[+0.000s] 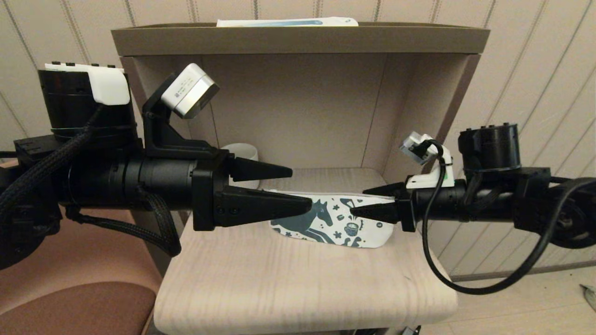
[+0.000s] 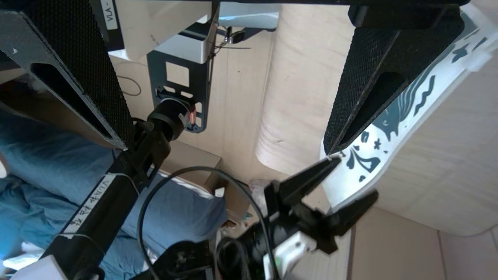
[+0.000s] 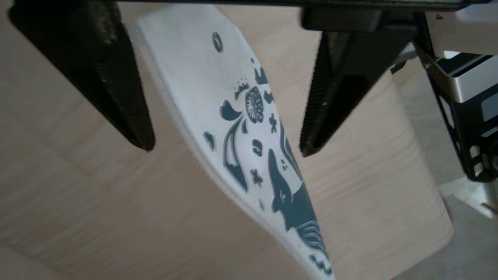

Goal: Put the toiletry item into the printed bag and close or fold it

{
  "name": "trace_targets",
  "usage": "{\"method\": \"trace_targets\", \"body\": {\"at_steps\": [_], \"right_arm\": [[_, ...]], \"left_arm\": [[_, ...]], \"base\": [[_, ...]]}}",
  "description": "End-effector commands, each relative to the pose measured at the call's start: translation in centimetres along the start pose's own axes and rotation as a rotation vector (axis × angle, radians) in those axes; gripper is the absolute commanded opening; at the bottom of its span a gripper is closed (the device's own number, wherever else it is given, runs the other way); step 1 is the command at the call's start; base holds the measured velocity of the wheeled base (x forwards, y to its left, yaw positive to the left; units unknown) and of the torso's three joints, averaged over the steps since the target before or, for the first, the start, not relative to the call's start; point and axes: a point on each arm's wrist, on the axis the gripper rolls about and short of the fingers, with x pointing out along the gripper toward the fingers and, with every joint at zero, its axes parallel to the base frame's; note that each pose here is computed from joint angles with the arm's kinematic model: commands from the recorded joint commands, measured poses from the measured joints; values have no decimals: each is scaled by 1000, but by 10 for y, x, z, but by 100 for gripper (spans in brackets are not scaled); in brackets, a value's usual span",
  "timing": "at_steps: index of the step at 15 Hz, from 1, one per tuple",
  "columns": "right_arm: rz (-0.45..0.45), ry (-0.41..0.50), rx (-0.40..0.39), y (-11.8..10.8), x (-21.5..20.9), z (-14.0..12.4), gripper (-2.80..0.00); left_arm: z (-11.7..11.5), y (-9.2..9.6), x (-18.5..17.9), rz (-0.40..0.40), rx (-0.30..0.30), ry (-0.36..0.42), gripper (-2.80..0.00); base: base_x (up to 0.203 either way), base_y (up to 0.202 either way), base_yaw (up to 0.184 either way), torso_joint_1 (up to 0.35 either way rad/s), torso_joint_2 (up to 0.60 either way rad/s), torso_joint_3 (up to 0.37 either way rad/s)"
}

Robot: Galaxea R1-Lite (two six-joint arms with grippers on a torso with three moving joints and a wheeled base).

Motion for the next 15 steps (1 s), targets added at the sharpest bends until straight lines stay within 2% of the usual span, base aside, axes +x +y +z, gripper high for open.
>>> {"method": "trace_targets", "body": {"at_steps": [1,4,5,12,15], "right_arm": [[-39,-49,-28,2,-22,12,0],[-70,-93,-53,8,-42,23,0],[-86,-122,-69,15,-55,29,-280],[-104,-162,-85,41,-87,31,-280],[-117,-193,-110,69,-120,38,-280]], "left_arm": [[0,0,0,-6,1,0,0],[0,-1,0,-6,-1,1,0],[-1,-2,-1,-6,1,0,-280],[5,-10,-7,-9,25,-17,-280],[3,-20,-16,-2,32,-24,-280]], "base": [[0,0,0,0,0,0],[0,0,0,0,0,0],[0,0,0,0,0,0],[0,0,0,0,0,0],[0,0,0,0,0,0]]}}
